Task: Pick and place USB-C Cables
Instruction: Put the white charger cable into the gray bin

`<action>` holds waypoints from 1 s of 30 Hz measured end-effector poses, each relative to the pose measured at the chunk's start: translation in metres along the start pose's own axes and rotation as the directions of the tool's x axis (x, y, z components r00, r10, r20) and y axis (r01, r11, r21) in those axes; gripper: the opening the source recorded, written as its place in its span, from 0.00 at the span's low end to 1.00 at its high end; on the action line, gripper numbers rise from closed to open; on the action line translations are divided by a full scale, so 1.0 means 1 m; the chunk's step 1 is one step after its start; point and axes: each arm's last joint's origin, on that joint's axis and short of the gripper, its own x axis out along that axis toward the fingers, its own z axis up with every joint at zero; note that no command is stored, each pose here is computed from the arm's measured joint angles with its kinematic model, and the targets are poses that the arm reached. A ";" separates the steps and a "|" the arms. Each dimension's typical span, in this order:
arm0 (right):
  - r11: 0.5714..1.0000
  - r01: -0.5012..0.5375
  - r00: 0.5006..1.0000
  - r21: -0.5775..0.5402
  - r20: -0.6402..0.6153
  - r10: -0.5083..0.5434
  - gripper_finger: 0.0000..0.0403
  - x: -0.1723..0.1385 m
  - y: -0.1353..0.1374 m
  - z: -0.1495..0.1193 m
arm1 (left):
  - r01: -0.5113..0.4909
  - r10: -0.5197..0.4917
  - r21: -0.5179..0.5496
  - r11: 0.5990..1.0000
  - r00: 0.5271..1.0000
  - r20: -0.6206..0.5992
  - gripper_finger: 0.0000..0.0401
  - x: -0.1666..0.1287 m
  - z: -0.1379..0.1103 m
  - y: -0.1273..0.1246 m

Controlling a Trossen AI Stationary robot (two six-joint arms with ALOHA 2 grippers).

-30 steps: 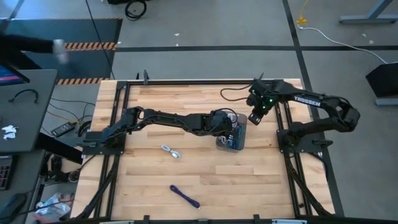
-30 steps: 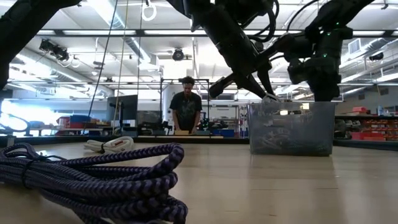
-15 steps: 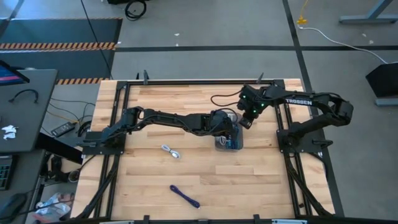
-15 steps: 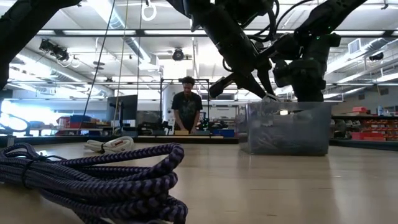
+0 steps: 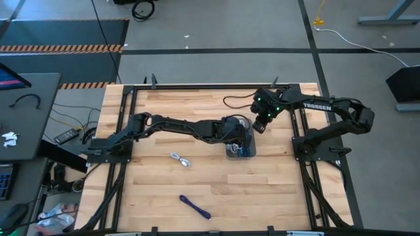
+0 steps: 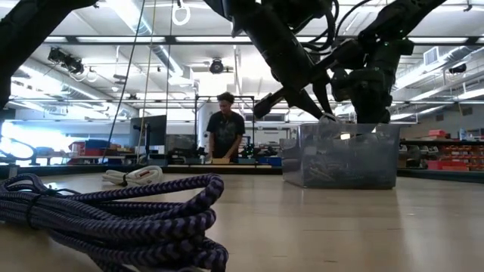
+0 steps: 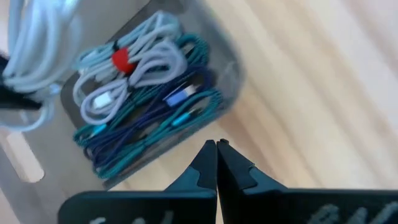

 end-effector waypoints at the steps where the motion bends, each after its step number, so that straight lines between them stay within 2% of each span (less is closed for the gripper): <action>1: 1.000 0.004 1.000 0.007 0.010 -0.004 0.00 -0.003 -0.002 0.000 | -0.002 0.002 -0.017 1.000 1.000 -0.003 0.05 -0.001 -0.001 0.000; 6: 0.999 0.022 0.997 0.033 0.075 -0.024 0.00 -0.020 -0.014 0.001 | -0.045 0.042 -0.079 0.996 0.998 -0.037 0.05 -0.004 -0.011 0.000; 12: 0.999 0.013 0.992 0.039 0.127 -0.018 0.00 -0.032 -0.022 -0.001 | -0.186 0.179 -0.107 0.977 0.982 -0.067 0.05 -0.009 -0.024 0.009; 21: 0.999 0.031 0.988 0.044 0.148 -0.038 0.00 -0.037 -0.027 -0.002 | -0.188 0.184 -0.132 0.973 0.982 -0.037 0.05 -0.007 -0.018 0.011; 30: 0.980 0.187 0.950 0.067 0.243 -0.198 0.00 -0.040 -0.034 0.007 | -0.192 0.190 -0.145 0.971 0.981 -0.030 0.05 -0.004 -0.012 0.015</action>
